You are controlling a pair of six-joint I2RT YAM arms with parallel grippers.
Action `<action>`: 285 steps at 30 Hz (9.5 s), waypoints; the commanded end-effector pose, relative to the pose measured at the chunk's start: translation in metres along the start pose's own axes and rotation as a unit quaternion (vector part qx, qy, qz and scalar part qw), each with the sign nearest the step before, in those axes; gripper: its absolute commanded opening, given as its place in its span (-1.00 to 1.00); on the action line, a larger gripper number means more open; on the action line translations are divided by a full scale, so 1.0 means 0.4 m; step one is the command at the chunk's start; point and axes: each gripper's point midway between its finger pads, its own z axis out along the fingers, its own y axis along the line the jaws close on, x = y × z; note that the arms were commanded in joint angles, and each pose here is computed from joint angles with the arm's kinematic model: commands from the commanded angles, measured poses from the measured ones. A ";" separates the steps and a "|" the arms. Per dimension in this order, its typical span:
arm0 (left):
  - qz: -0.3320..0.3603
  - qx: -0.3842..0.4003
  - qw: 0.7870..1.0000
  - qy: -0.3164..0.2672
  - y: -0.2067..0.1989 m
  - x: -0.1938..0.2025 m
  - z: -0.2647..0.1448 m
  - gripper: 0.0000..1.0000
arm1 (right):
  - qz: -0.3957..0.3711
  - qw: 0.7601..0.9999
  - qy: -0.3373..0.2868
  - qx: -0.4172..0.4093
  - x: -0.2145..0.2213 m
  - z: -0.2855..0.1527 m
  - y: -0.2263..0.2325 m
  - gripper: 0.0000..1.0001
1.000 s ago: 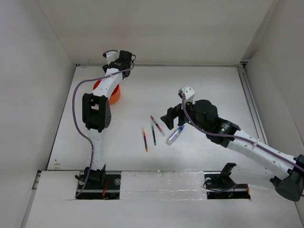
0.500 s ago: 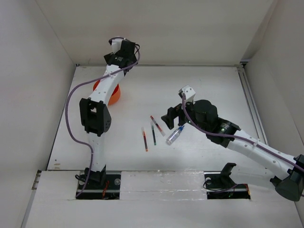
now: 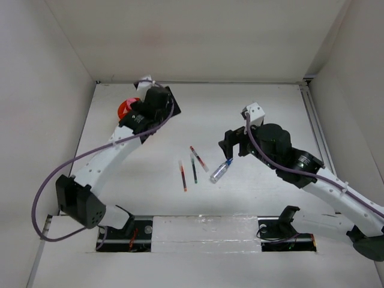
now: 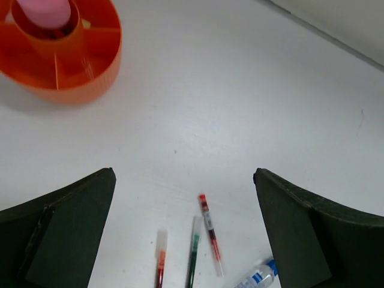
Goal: Sort the stationery into containers
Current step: Pick up the pen from the center of the board, then place the pen in the storage box, then pick up the pen from the center of the board.
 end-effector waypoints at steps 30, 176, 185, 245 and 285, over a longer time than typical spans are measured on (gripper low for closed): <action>0.094 -0.033 0.963 0.249 0.127 0.644 -0.013 0.43 | 0.009 1.000 -0.009 -0.019 0.000 -0.037 0.006 1.00; -0.155 -0.403 0.878 -0.208 0.510 -0.094 0.341 -0.22 | -0.028 0.983 -0.050 -0.177 -0.001 -0.033 0.138 0.98; -0.159 -0.364 0.888 -0.232 0.416 -0.155 0.233 0.49 | -0.028 0.982 -0.049 -0.181 0.000 -0.035 0.141 0.98; 0.153 -0.109 0.963 0.191 0.082 0.691 0.037 0.67 | 0.015 0.991 -0.079 -0.105 -0.057 -0.113 0.057 0.98; 0.062 -0.143 0.986 0.067 0.129 0.385 0.079 -1.00 | 0.009 0.988 -0.087 -0.129 -0.055 -0.107 0.078 0.98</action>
